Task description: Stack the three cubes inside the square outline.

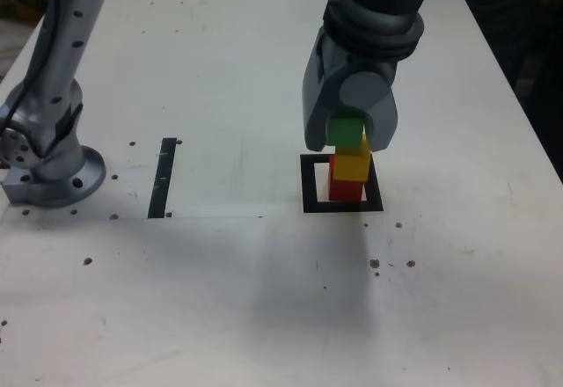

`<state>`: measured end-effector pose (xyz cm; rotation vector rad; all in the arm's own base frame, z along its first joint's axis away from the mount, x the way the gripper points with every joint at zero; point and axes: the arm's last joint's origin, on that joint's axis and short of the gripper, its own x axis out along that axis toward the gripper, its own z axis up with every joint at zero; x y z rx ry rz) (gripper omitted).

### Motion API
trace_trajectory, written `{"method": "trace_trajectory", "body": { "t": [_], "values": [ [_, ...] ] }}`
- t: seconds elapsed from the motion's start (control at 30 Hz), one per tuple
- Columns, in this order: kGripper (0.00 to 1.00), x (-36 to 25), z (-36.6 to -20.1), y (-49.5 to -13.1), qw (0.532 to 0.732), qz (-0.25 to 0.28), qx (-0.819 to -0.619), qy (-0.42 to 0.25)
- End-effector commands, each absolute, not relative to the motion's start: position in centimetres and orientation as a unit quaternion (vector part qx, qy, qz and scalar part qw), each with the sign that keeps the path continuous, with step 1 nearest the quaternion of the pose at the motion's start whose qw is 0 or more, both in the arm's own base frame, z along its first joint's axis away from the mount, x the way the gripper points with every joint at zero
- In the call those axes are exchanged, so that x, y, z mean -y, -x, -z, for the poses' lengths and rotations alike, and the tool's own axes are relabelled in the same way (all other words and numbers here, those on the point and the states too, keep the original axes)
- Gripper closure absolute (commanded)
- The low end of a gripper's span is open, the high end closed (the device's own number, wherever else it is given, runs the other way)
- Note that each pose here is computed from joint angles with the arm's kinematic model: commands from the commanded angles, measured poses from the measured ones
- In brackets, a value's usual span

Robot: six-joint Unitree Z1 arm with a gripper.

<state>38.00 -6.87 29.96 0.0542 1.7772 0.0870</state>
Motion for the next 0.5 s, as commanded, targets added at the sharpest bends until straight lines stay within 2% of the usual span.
{"method": "trace_trajectory", "body": {
  "t": [0.0,0.47],
  "values": [
    [0.96,6.84,-29.67,-38.13,0.623,-0.036,-0.781,-0.023],
    [0.90,6.98,-29.00,-38.76,0.624,-0.026,-0.780,-0.028]
  ]
}}
